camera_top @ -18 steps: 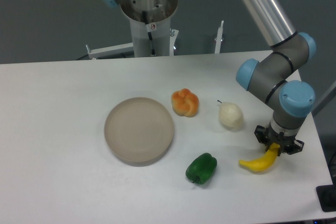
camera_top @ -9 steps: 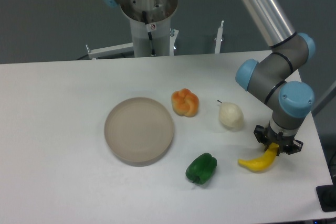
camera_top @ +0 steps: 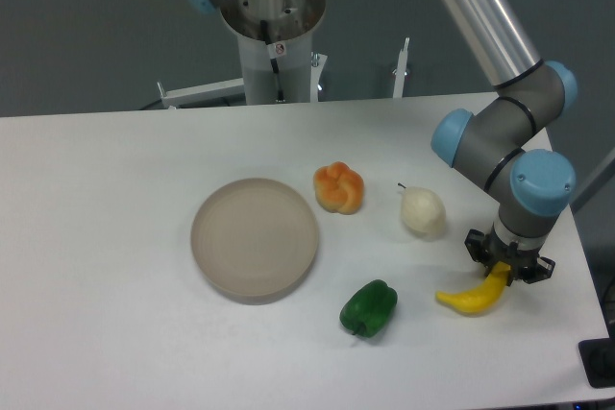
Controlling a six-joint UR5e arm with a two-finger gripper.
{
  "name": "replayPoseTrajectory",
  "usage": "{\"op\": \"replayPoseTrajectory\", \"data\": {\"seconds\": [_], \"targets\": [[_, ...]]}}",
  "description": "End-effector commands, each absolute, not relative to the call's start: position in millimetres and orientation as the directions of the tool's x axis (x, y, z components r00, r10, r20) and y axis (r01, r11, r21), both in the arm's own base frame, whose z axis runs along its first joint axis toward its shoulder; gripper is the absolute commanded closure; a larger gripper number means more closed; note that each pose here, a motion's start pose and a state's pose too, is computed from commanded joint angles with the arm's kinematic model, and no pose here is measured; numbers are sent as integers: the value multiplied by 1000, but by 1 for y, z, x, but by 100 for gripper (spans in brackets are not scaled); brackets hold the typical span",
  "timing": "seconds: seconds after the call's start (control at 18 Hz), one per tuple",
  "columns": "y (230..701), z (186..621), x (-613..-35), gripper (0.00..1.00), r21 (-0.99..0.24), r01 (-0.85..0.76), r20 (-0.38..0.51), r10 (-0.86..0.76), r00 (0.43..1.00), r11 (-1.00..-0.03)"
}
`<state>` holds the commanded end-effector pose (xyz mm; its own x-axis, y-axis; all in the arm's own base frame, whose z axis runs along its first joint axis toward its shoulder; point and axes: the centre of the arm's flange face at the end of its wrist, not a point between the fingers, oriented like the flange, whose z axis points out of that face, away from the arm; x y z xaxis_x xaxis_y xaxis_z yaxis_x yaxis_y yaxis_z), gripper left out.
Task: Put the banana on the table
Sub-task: 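Open the gripper to release the banana, then raise the open gripper up away from the banana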
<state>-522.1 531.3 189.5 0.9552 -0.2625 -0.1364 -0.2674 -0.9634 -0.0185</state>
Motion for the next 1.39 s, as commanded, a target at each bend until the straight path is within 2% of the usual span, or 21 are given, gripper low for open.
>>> {"op": "replayPoseTrajectory", "data": {"seconds": [0.22, 0.33, 0.5, 0.61, 1.11, 1.39], "targets": [[532, 192, -524, 30, -22, -269, -142, -264, 954, -963], [532, 193, -525, 26, -24, -269, -143, -264, 954, -963], [535, 209, -529, 8, -42, -270, -166, -260, 951, -962], [538, 222, -531, 0, -62, -271, -180, -257, 950, -961], [539, 302, -521, 0, -113, -271, -280, -231, 932, -956], [552, 321, -499, 0, -118, -303, -302, -257, 918, -946]]}}
